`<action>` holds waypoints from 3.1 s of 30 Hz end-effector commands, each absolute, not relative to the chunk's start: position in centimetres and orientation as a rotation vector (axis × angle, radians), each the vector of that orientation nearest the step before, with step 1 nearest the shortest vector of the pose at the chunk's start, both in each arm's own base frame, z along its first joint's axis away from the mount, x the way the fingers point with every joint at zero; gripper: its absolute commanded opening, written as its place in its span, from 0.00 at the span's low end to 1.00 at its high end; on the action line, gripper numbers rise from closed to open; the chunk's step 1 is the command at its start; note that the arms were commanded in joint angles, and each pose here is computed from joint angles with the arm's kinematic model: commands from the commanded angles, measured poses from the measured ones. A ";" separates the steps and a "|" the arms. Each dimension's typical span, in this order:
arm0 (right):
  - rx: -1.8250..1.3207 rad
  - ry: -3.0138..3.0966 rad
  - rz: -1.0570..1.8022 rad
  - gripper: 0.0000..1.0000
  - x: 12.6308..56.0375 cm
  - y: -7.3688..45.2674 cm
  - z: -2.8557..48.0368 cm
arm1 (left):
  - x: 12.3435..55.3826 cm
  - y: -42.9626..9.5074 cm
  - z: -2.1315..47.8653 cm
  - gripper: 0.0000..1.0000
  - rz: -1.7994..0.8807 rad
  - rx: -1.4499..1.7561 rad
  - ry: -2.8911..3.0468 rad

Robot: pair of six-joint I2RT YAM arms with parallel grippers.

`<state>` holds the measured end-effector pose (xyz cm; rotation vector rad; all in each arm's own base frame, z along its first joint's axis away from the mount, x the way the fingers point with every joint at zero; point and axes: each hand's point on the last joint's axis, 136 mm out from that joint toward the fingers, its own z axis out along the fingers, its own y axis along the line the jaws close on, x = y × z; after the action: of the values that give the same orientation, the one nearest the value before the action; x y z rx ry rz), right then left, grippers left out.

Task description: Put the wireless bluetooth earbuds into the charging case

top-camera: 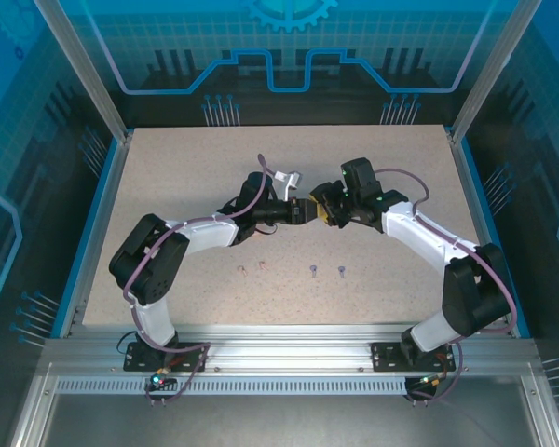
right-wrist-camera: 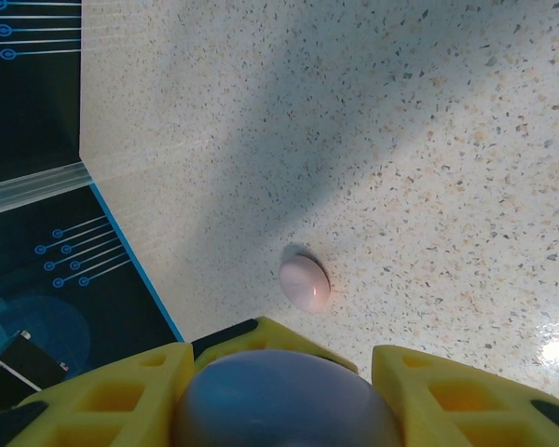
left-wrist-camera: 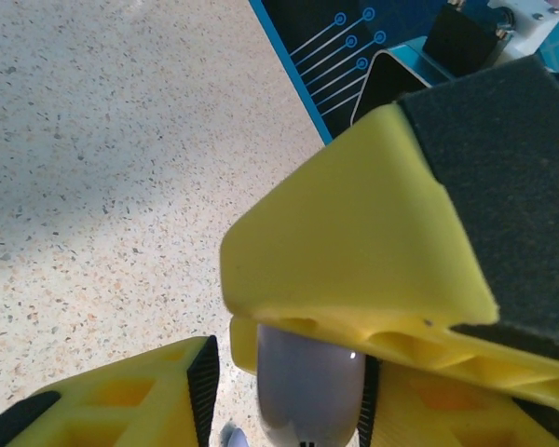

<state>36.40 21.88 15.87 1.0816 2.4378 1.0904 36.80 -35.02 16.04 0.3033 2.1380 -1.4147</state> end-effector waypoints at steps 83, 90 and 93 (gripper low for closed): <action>0.227 2.379 1.067 0.81 36.1 15.6 13.6 | 33.9 -34.1 23.8 0.00 -1.625 0.553 2.020; 0.128 2.307 1.142 0.81 34.4 16.2 17.3 | 34.2 -34.2 23.4 0.00 -1.627 0.533 2.018; 0.089 2.267 1.207 0.78 33.5 16.9 18.2 | 34.6 -34.3 23.2 0.00 -1.631 0.513 2.013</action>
<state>34.68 16.25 17.30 0.1336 2.2991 1.1269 34.60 -33.83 21.37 0.4774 2.0833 -1.6022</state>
